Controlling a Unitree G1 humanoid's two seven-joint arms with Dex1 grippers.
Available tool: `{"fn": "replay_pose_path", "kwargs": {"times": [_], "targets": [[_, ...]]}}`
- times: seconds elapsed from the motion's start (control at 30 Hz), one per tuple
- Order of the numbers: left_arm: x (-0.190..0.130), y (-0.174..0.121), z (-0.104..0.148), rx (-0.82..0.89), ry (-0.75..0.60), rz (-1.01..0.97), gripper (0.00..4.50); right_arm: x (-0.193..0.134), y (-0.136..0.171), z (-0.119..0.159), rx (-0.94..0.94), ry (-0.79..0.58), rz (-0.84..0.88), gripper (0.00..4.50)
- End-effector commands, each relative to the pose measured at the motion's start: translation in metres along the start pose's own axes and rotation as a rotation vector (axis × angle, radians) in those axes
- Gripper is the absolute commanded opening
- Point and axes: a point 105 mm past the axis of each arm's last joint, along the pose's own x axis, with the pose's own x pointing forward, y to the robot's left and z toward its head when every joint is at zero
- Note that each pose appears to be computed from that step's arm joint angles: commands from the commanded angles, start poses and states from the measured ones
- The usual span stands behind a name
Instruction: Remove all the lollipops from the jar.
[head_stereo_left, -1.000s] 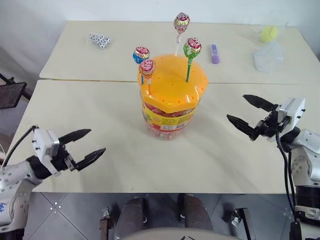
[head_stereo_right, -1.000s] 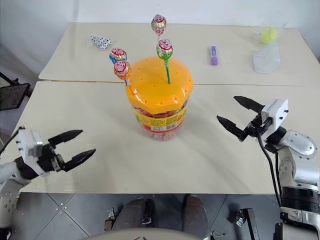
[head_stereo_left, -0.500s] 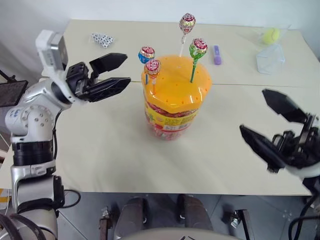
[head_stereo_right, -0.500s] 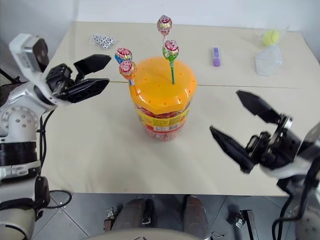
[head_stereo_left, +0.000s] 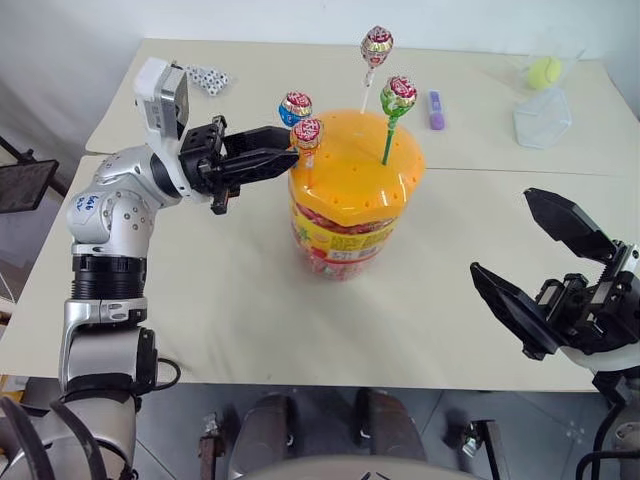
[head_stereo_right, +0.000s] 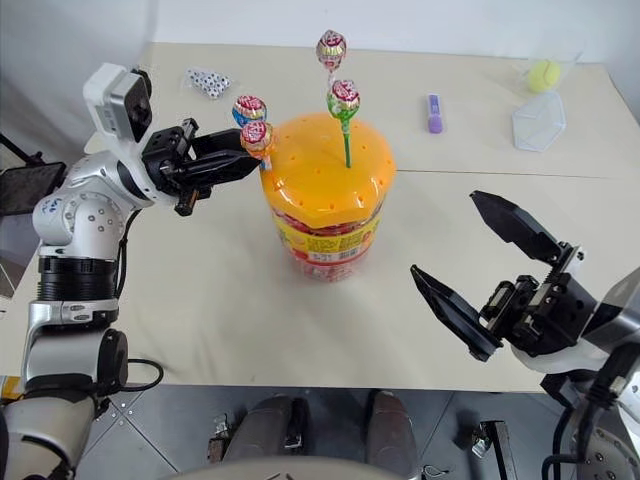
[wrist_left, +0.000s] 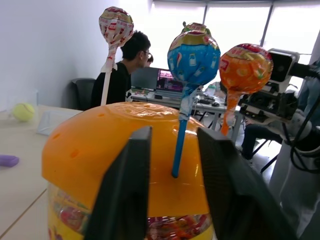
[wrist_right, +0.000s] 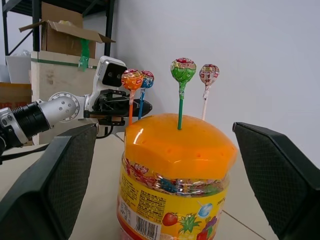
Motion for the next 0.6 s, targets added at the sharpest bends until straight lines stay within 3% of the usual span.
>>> {"fn": "replay_pose_path", "kwargs": {"times": [0.03, 0.13, 0.2, 0.33, 0.37, 0.47, 0.6], "targets": [[0.006, 0.001, 0.018, 0.039, -0.069, -0.006, 0.07, 0.005, 0.010, 0.009, -0.023, -0.052, 0.034, 4.50], [0.004, 0.002, 0.041, -0.035, -0.230, 0.005, 0.03, 0.009, 0.011, 0.010, 0.001, -0.084, 0.052, 4.50], [-0.016, 0.013, 0.067, -0.075, -0.383, 0.112, 0.03, 0.020, 0.020, 0.014, 0.045, -0.106, 0.168, 4.50], [-0.061, 0.022, 0.080, -0.119, -0.436, 0.330, 0.03, 0.017, 0.033, -0.002, 0.090, 0.018, 0.427, 4.50], [-0.067, 0.022, 0.076, -0.124, -0.402, 0.365, 0.03, 0.015, 0.034, -0.005, 0.088, 0.041, 0.459, 4.50], [-0.137, 0.009, 0.016, -0.198, -0.038, 0.727, 0.03, 0.004, 0.024, -0.022, 0.081, 0.155, 0.592, 4.50], [-0.204, -0.054, -0.058, -0.367, 0.410, 0.963, 0.03, -0.011, 0.007, -0.044, 0.078, 0.259, 0.616, 4.50]]}}
